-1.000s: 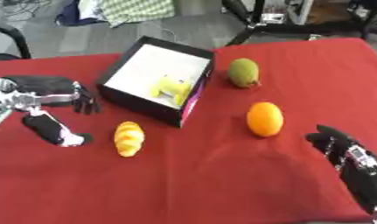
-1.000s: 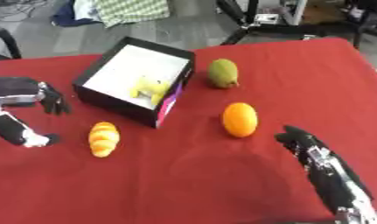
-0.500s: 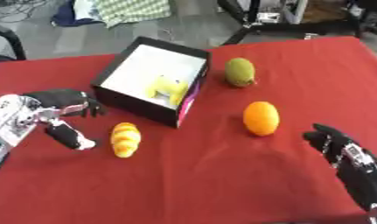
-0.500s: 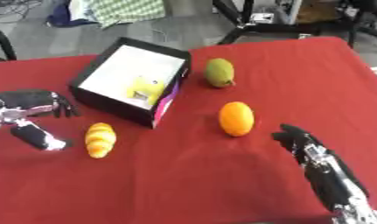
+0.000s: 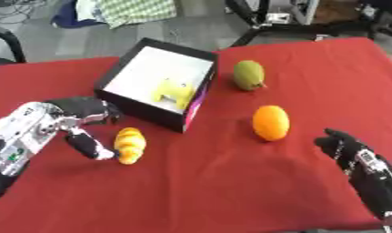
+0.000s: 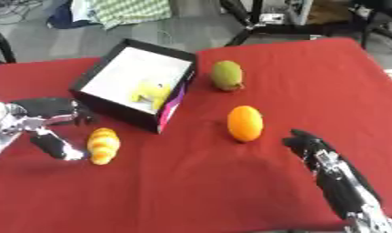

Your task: Pick up objects on the table and place them in the box.

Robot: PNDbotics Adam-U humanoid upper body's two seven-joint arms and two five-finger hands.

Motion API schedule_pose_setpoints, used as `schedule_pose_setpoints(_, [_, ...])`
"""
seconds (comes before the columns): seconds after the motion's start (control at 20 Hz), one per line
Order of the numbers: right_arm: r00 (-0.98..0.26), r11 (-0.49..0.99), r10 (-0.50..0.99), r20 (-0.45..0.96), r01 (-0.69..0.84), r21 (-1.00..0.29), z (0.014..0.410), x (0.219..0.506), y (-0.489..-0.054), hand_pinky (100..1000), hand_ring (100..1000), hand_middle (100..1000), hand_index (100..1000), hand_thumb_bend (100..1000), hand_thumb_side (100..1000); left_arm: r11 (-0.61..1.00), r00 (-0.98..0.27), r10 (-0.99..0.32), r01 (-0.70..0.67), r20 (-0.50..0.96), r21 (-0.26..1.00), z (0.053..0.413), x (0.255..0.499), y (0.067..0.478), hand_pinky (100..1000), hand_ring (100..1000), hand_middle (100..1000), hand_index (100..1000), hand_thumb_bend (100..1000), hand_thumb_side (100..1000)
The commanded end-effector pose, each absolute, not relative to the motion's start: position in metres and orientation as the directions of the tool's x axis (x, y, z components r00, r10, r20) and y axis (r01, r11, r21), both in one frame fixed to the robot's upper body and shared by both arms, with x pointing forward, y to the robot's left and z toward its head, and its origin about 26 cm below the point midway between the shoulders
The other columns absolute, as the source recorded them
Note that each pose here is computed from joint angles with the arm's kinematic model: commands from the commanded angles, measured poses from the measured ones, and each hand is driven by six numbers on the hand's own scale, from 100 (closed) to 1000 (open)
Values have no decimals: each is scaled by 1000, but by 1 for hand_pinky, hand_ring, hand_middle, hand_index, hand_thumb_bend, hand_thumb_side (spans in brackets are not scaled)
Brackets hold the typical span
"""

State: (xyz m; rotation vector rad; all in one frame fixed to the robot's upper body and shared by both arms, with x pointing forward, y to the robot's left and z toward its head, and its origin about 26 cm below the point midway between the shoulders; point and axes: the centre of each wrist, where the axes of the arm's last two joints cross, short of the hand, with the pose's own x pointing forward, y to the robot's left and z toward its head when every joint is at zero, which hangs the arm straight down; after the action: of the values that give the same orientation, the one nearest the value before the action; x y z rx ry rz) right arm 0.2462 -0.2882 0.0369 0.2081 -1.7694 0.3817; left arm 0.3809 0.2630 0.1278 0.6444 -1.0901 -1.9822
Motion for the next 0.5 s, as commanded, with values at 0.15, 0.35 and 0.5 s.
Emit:
schedule_pose_setpoints(0.15, [-252, 925, 77, 965, -342, -163, 43, 248, -290, 1000, 908, 756, 895, 100, 858, -383, -596, -796, 358, -107, 852, 128, 385, 260, 702, 612, 638, 839, 319, 396])
schedule_pose_setpoints(0.35, [-252, 925, 76, 965, -343, -163, 44, 248, -290, 1000, 908, 756, 895, 100, 857, -398, -615, -782, 361, -106, 844, 118, 387, 259, 659, 563, 581, 799, 265, 319])
schedule_pose_setpoints(0.5, [-252, 925, 76, 965, -343, -162, 44, 248, -290, 1000, 908, 756, 895, 100, 859, -389, -620, -779, 353, -98, 851, 112, 388, 259, 620, 510, 518, 746, 220, 289])
